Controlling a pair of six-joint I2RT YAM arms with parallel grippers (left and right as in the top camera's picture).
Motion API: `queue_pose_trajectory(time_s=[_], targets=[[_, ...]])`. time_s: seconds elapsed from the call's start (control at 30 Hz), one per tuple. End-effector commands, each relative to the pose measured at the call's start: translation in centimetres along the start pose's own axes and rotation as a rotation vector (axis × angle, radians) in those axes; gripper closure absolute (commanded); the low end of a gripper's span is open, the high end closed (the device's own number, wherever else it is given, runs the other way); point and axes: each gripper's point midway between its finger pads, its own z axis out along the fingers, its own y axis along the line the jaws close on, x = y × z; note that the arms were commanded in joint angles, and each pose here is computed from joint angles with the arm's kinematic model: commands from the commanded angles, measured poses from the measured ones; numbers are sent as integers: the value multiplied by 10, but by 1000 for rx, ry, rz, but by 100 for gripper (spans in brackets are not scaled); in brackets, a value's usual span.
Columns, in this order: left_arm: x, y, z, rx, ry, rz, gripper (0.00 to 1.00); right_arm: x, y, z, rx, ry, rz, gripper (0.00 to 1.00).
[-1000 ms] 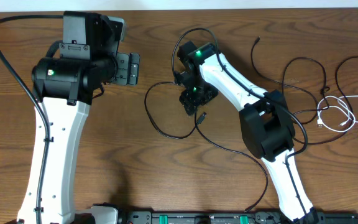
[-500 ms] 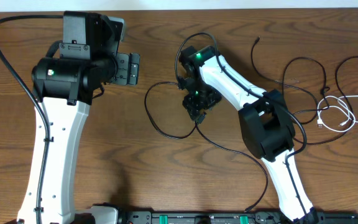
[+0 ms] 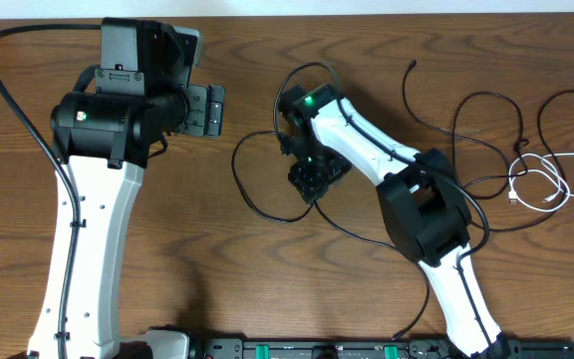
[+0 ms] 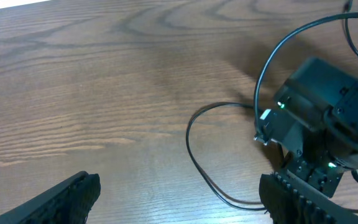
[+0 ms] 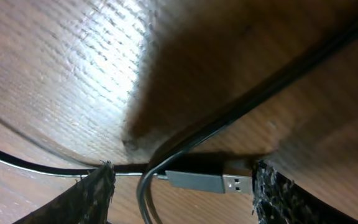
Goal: Untangle cables
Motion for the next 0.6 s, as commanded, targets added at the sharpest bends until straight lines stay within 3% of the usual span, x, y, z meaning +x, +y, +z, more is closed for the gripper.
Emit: queue_pose_trajectory(time_s=[0.0,0.17,0.2,0.23,0.3,0.4,0.57], targets=[[-1,-1,2,16,3,-16,13,12,5,28,-26,71,8,32],[-1,-1,2,16,2,-16,13,13,4,31,-26,72,10,32],[-1,-1,2,16,2,-16,13,13,4,31,-26,72,10,39],[-1,-1,2,16,2,-16,13,13,4,31,-25,70,17,63],[-1,-1,2,16,2,-16,13,13,4,31,-25,71,17,83],[-1,-1,2,16,2,-16,13,13,1,30,-26,70,26,99],[-1,-2,1,16,1,-16,13,13,-3,30,-28,67,42,99]])
